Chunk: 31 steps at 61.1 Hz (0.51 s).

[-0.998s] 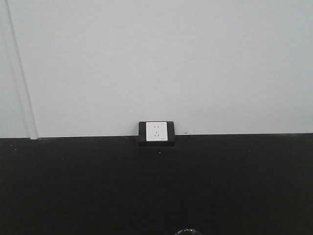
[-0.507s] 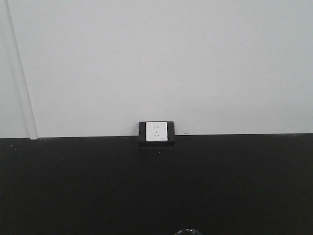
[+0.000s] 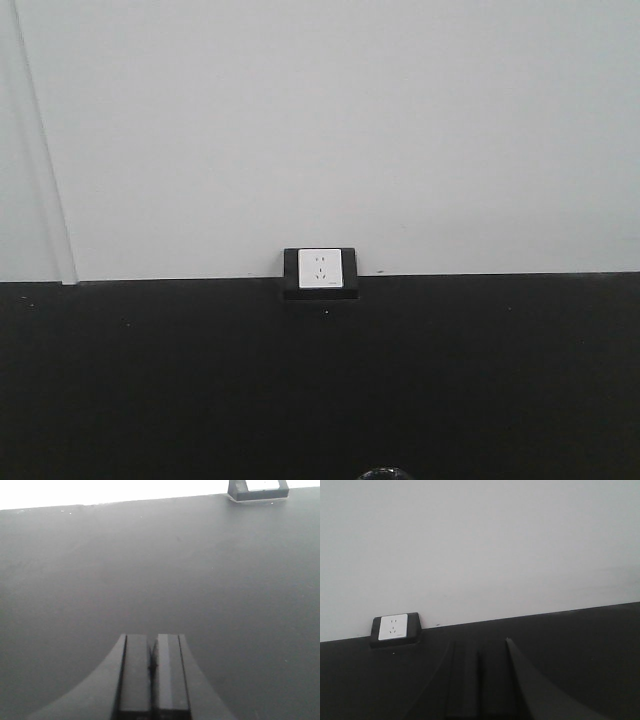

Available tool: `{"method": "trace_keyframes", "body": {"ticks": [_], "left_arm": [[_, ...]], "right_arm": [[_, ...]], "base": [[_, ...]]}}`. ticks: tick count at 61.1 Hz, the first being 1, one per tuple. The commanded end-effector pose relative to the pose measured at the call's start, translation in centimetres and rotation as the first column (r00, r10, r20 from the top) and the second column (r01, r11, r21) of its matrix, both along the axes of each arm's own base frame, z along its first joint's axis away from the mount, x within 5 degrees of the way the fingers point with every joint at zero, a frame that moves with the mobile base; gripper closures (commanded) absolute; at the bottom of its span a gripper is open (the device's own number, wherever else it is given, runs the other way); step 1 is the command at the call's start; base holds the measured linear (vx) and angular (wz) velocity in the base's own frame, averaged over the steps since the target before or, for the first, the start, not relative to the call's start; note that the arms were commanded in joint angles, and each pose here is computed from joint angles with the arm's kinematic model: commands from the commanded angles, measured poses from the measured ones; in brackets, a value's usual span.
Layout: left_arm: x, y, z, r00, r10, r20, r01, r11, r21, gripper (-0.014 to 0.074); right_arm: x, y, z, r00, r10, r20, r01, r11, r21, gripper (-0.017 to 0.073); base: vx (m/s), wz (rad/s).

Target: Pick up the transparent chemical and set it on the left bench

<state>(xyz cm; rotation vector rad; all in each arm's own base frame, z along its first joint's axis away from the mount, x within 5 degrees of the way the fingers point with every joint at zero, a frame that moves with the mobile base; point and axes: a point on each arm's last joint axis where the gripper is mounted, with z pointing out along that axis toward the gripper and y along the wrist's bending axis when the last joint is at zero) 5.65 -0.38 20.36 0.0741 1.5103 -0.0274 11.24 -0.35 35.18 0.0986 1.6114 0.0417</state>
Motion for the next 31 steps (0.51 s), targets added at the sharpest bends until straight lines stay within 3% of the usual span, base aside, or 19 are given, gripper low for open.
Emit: {"method": "trace_keyframes", "body": {"ticks": [1, 8, 23, 31], "left_arm": [[-0.15, 0.02, 0.27, 0.997, 0.000, 0.080, 0.001, 1.000, -0.014, 0.0597], [-0.15, 0.02, 0.27, 0.997, 0.000, 0.080, 0.001, 1.000, -0.014, 0.0597], [-0.15, 0.02, 0.27, 0.997, 0.000, 0.080, 0.001, 1.000, -0.014, 0.0597], [-0.15, 0.02, 0.27, 0.997, 0.000, 0.080, 0.001, 1.000, -0.014, 0.0597]], "right_arm": [[-0.02, -0.01, 1.88, 0.994, 0.002, 0.108, 0.004, 0.999, -0.054, 0.0461], [-0.01, -0.01, 1.81, 0.995, 0.004, 0.099, 0.005, 0.995, -0.096, 0.0319], [-0.01, 0.00, 1.85, 0.994, 0.005, 0.106, 0.005, 0.995, -0.098, -0.0075], [-0.05, 0.05, 2.30, 0.988, 0.010, 0.155, 0.002, 0.997, -0.080, -0.0167]], "base": [[0.00, 0.00], [0.00, 0.00], [0.00, 0.00], [0.00, 0.00]]}}
